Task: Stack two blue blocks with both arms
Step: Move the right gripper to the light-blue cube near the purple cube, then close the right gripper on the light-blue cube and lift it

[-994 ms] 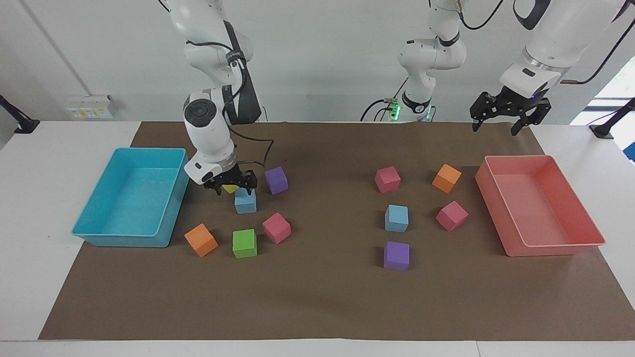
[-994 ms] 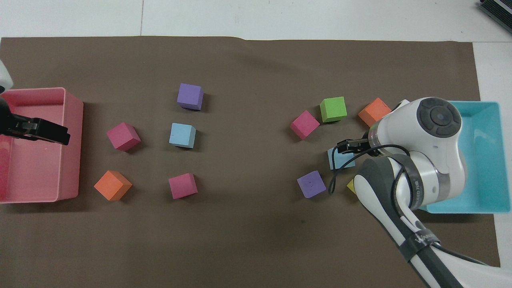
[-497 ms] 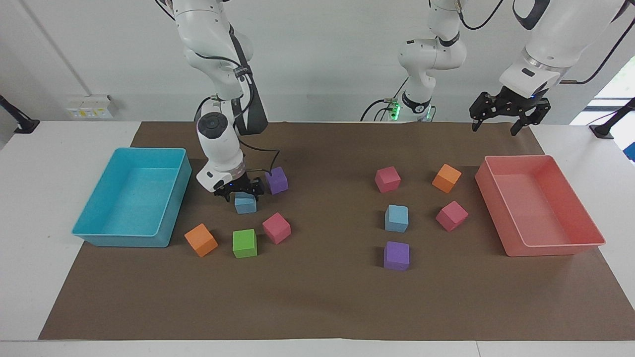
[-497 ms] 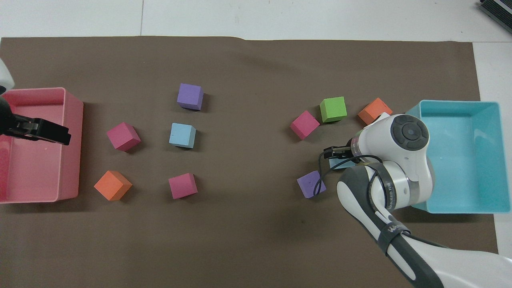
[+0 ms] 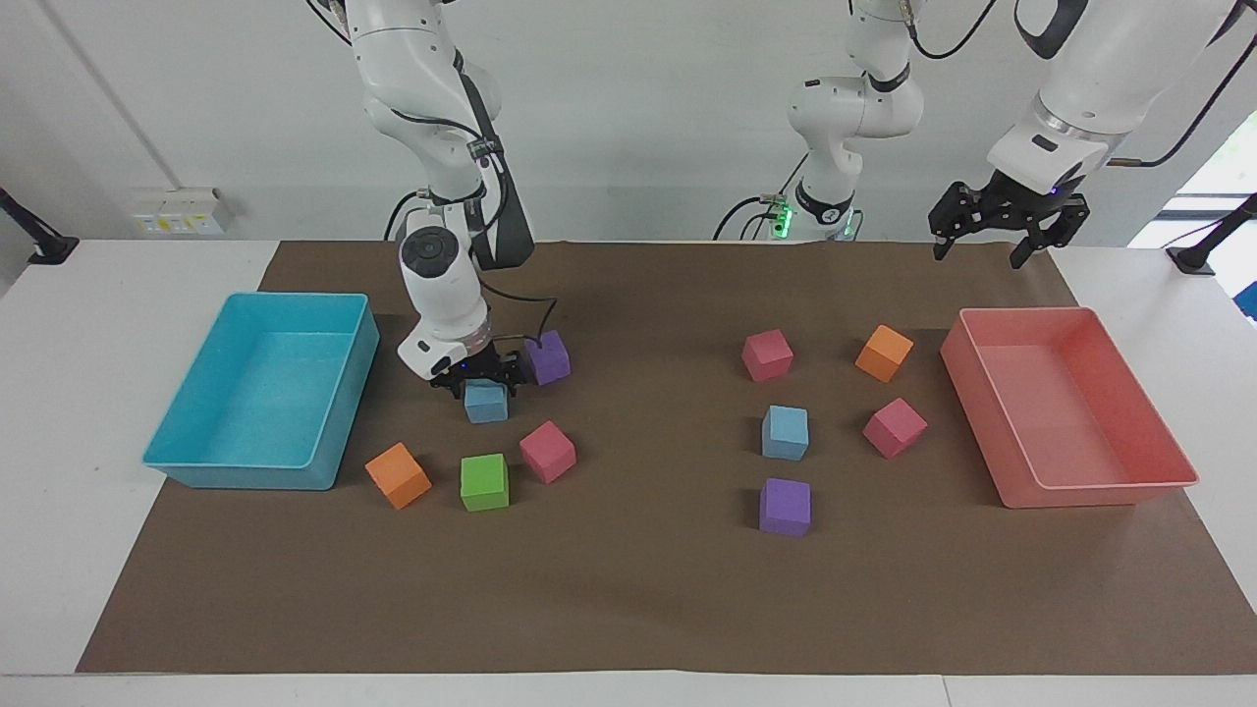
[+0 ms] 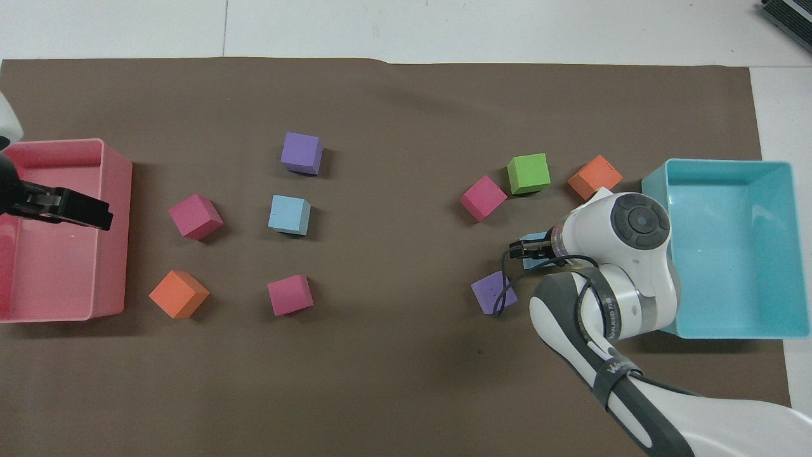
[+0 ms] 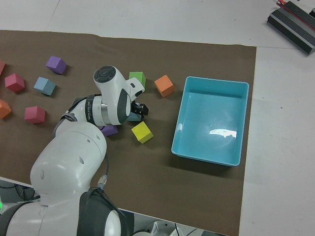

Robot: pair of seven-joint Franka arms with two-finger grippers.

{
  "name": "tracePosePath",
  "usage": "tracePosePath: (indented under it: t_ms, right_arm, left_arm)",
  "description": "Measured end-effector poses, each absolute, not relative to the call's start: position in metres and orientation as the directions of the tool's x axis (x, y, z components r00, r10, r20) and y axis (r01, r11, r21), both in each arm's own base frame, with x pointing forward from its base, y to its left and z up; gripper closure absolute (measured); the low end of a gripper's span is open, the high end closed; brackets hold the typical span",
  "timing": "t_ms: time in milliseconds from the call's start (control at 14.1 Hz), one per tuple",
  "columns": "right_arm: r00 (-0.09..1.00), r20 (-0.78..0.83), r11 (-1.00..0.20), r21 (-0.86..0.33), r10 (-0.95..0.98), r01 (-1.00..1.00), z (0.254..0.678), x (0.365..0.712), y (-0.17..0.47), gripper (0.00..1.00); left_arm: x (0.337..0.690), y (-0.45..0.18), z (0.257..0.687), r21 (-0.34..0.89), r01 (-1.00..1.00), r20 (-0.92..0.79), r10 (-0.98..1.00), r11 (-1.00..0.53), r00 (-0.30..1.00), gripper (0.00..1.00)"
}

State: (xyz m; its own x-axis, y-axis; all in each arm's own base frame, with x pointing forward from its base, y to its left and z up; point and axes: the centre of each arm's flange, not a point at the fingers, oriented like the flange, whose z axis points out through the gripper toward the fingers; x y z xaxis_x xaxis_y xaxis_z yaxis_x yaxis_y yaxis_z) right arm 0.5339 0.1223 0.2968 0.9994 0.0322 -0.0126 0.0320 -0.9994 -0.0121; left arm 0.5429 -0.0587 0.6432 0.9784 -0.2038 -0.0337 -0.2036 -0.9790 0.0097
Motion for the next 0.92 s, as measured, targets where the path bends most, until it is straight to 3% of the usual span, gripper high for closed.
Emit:
tracePosePath:
  t_ms: [213,355,426,497,923]
  right_arm:
    - [0.999,-0.011,-0.999,-0.012,0.045,0.045,0.2940,0.5322,0.1217,0.00]
    - [0.998,-0.009,-0.998,-0.013,0.061,0.061,0.2925,0.5312,0.1215,0.21]
    - [0.997,-0.009,-0.997,-0.013,0.070,0.070,0.2924,0.5310,0.1212,0.37]
    - [0.998,-0.009,-0.997,-0.013,0.070,0.070,0.2929,0.5310,0.1208,0.41]
    - [0.998,0.010,-0.997,-0.015,0.070,0.070,0.3010,0.5359,0.1218,0.41]
  left_arm:
    - [0.5428,-0.0590,0.6432,0.010,-0.204,-0.034,-0.205,-0.979,0.978,0.00]
    - [0.5428,-0.0592,0.6432,0.010,-0.205,-0.034,-0.205,-0.979,0.978,0.00]
    - [0.5428,-0.0593,0.6432,0.010,-0.205,-0.034,-0.205,-0.979,0.978,0.00]
    - [0.5428,-0.0594,0.6432,0.010,-0.205,-0.034,-0.205,-0.979,0.978,0.00]
    - [0.5428,-0.0596,0.6432,0.010,-0.205,-0.034,-0.206,-0.979,0.978,0.00]
